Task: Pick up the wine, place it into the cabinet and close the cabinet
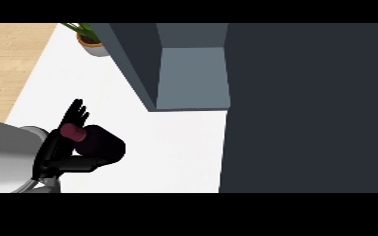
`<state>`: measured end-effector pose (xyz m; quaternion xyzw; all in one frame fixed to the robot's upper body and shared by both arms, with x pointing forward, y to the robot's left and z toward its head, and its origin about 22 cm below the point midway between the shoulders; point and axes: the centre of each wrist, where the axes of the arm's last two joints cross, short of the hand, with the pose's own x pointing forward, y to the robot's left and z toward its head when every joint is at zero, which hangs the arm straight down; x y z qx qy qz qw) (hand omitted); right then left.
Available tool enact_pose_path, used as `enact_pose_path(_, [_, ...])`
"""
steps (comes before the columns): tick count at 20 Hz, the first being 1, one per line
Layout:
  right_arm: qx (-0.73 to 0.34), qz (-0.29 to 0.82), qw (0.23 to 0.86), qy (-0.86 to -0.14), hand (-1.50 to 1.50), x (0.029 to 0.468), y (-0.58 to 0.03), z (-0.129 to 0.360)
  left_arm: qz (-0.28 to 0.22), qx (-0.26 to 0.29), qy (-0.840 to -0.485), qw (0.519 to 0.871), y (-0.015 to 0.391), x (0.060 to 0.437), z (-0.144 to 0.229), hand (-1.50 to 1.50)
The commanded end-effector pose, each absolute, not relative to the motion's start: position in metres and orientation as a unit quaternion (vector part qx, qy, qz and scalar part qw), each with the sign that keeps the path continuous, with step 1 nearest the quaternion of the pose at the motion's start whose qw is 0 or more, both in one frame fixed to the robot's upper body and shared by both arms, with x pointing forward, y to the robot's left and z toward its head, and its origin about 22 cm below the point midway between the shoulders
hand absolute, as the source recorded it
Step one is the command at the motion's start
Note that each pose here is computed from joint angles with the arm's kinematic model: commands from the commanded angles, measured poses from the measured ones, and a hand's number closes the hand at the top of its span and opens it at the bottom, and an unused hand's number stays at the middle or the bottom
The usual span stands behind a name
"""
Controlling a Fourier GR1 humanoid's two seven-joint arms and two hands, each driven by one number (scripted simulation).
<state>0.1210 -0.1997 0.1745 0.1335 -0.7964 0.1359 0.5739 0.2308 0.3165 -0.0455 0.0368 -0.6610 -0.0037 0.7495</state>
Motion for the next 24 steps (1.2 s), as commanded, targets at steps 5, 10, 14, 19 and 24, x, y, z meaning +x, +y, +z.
enact_pose_path(5, [0.155,0.128,0.540,-0.818,-1.50,0.066,-0.212,0.213,-0.013,0.022,-0.651,0.758,0.318,0.211,-0.080,-1.50])
enact_pose_path(10, [0.147,0.134,0.543,-0.816,-1.50,0.071,-0.211,0.213,0.028,0.010,-0.653,0.757,0.303,0.218,-0.092,-1.50])
enact_pose_path(14, [0.155,0.136,0.536,-0.819,-1.50,0.083,-0.214,0.211,0.062,-0.007,-0.653,0.755,0.283,0.226,-0.114,-1.50])
enact_pose_path(19, [0.155,0.140,0.541,-0.815,-1.50,0.072,-0.215,0.216,0.104,-0.028,-0.659,0.745,0.309,0.219,-0.115,-1.50])
enact_pose_path(24, [0.149,0.129,0.544,-0.816,-1.50,0.079,-0.210,0.206,0.132,-0.057,-0.666,0.732,0.309,0.220,-0.124,-1.50])
